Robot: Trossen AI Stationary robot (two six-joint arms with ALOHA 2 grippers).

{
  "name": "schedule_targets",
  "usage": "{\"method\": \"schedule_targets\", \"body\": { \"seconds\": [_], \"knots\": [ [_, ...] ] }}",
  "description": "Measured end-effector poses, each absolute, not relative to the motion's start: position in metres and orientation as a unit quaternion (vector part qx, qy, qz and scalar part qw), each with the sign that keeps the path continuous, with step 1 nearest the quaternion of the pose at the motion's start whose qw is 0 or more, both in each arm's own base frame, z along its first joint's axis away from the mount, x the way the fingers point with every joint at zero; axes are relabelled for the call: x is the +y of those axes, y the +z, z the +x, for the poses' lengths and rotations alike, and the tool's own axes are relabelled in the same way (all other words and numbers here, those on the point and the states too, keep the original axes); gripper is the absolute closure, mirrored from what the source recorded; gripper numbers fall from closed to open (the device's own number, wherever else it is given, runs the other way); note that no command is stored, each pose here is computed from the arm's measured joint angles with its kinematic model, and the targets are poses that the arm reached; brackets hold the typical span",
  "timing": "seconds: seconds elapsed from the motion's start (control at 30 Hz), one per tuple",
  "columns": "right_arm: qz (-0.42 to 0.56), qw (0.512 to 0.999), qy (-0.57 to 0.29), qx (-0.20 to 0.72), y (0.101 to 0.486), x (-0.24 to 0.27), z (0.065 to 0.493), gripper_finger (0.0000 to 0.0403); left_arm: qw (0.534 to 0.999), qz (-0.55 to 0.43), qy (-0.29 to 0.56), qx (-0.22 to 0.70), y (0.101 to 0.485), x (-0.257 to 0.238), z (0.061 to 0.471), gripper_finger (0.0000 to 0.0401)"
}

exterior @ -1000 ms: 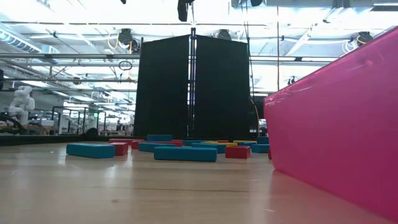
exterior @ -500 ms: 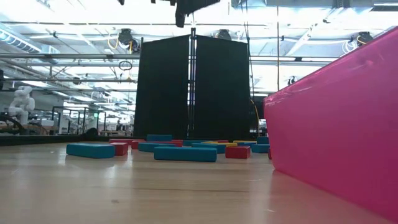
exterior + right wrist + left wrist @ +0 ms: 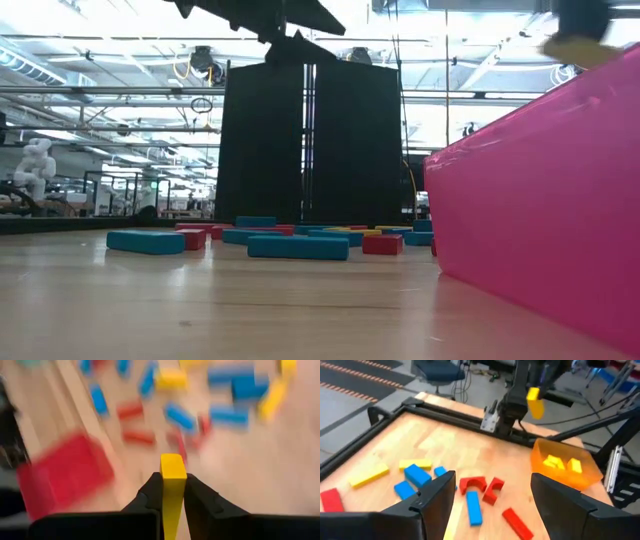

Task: Sort blocks
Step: Put the yellow block into the orange bin

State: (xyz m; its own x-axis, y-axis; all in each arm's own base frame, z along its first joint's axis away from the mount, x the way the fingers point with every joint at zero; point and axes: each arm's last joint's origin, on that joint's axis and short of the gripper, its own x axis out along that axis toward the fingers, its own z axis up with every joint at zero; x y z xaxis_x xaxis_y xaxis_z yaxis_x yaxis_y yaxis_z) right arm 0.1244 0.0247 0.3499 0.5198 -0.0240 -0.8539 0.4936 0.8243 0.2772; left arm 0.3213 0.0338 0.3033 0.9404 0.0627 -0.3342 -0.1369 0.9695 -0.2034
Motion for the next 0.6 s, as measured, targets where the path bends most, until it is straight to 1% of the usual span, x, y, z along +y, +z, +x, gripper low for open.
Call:
{"method": "schedule_targets", "body": {
  "seconds": [0.07, 0.17, 0.27, 0.37, 0.43, 0.6],
  "knots": [
    [0.275, 0.822, -0.138, 0.48, 0.349, 0.036, 0.119, 0.0371, 0.978, -0.113, 0.054, 0.168, 0.303, 0.036, 0.321, 0.0143],
    [0.296, 0.816, -0.101, 0.487, 0.349, 0.055, 0.122, 0.0371, 0.978, -0.114, 0.057, 0.164, 0.303, 0.038, 0.321, 0.0143],
    [0.294, 0.797, -0.094, 0.519, 0.34, 0.075, 0.124, 0.0371, 0.978, -0.114, 0.06, 0.163, 0.303, 0.04, 0.321, 0.0143],
    [0.288, 0.776, -0.098, 0.553, 0.321, 0.093, 0.124, 0.0371, 0.978, -0.114, 0.061, 0.163, 0.303, 0.041, 0.321, 0.0143],
    [0.301, 0.759, -0.087, 0.571, 0.305, 0.107, 0.125, 0.0371, 0.978, -0.114, 0.064, 0.164, 0.303, 0.042, 0.32, 0.0143],
    [0.334, 0.739, -0.074, 0.581, 0.268, 0.133, 0.123, 0.0371, 0.977, -0.116, 0.069, 0.163, 0.303, 0.045, 0.32, 0.0143]
  ]
}}
